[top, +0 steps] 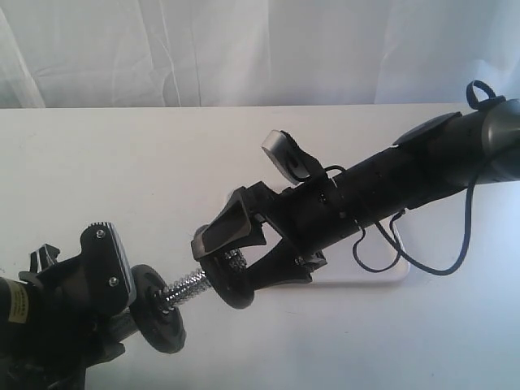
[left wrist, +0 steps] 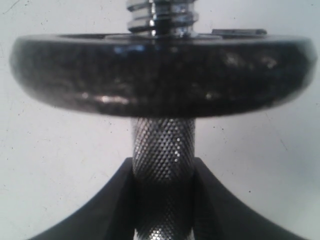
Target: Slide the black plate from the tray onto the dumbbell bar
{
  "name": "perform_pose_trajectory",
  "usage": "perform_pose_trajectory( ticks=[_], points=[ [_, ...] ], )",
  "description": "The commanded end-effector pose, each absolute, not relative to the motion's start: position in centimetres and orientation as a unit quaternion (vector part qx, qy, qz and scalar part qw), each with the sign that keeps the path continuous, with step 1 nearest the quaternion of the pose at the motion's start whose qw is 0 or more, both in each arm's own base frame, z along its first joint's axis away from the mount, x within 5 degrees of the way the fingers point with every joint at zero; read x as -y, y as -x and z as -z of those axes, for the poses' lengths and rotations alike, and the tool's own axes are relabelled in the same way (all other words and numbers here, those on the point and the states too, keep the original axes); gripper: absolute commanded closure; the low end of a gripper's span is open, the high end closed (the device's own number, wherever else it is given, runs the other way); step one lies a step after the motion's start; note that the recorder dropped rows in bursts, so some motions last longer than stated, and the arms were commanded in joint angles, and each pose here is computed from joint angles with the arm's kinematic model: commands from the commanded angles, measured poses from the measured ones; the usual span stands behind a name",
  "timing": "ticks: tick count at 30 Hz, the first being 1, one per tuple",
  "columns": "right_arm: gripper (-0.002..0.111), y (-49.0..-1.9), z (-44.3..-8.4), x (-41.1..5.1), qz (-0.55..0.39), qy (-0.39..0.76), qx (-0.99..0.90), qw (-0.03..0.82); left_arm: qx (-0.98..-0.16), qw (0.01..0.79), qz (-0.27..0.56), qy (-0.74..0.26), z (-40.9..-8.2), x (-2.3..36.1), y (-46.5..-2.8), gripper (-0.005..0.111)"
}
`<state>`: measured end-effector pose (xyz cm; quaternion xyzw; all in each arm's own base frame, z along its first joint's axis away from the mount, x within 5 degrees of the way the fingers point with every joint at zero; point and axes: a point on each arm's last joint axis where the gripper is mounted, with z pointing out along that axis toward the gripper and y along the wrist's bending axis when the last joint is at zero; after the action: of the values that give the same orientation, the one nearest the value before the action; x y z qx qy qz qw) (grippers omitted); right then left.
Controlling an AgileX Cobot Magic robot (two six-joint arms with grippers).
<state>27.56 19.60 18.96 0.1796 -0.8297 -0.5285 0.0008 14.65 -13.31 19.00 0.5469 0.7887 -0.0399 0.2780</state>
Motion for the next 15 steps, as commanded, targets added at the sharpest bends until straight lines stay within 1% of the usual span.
perform_pose_trajectory(
  ticks=[1,11,15],
  points=[
    [0.108,-27.29,-20.44,-20.00,0.576,-0.168,0.800,0.003,-0.725,0.480,0.071,-0.489,-23.05,15.19,-16.63,0.107],
    [0.108,-27.46,-20.40,-20.11,0.583,-0.164,0.796,-0.003,-0.712,0.509,0.074,-0.479,-23.54,15.40,-16.89,0.107],
    [0.108,-27.46,-20.47,-20.20,0.586,-0.164,0.794,-0.006,-0.715,0.502,0.073,-0.481,-22.97,15.66,-17.19,0.107]
  ],
)
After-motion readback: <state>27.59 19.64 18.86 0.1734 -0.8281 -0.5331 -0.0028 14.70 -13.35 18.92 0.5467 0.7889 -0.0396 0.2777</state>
